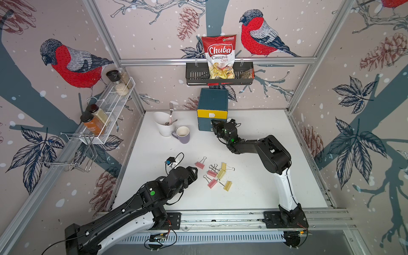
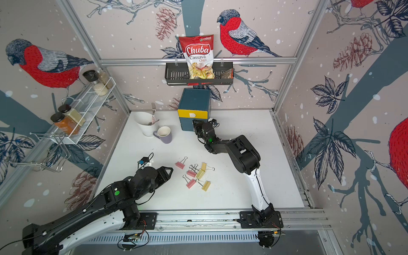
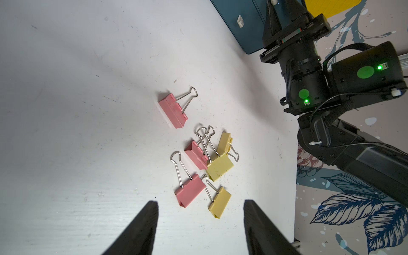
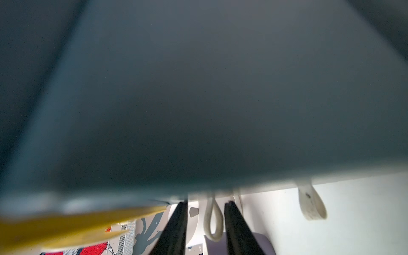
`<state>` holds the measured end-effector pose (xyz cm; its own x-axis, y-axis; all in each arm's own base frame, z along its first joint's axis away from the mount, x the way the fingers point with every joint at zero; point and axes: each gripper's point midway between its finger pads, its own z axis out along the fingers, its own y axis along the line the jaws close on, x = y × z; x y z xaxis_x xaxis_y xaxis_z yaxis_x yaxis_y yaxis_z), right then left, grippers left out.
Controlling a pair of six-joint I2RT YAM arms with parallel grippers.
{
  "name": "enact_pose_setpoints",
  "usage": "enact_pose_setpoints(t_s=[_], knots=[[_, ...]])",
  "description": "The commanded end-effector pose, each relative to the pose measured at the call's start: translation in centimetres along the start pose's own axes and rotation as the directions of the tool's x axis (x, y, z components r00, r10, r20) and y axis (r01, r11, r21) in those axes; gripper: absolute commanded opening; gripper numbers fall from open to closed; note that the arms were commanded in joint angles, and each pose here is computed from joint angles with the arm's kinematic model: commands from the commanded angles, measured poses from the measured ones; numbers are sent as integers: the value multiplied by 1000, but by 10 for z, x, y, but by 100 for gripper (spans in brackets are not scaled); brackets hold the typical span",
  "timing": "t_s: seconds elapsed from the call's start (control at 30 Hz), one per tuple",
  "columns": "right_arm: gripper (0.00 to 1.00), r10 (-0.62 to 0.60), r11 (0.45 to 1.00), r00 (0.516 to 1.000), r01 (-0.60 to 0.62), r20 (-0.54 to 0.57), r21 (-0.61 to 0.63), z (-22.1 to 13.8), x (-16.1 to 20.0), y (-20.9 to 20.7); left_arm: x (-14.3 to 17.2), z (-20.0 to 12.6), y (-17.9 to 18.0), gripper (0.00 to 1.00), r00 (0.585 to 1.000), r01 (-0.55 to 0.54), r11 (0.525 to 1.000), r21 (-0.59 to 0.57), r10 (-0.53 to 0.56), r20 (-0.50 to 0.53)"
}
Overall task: Put the binder clips in the drawer according to color
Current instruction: Open the drawer in the storage box.
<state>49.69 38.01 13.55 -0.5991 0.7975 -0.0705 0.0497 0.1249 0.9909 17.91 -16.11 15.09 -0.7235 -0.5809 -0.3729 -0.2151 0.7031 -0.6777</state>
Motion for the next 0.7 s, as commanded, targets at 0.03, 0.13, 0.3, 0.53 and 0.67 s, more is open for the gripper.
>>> enact_pose_setpoints(t_s=[0.03, 0.13, 0.3, 0.53, 0.67], knots=[[22, 36, 999, 999, -35, 28, -38, 1, -4, 6, -2, -1, 5, 65, 1000, 5, 1000, -14, -5, 8], [12, 39, 999, 998, -38, 38, -33, 1, -5, 5, -1, -1, 5, 65, 1000, 5, 1000, -14, -5, 7], [0, 46, 998, 998, -44, 41, -34, -7, -3, 6, 1, 1, 5, 64, 1000, 7, 1000, -16, -7, 0], [0, 65, 997, 997, -63, 42, -40, -44, 25, 14, 1, 8, 3, 65, 1000, -6, 1000, -29, 6, 2], [0, 89, 995, 995, -87, 46, -40, -66, 42, 13, 0, 9, 2, 65, 1000, -11, 999, -33, 12, 7]])
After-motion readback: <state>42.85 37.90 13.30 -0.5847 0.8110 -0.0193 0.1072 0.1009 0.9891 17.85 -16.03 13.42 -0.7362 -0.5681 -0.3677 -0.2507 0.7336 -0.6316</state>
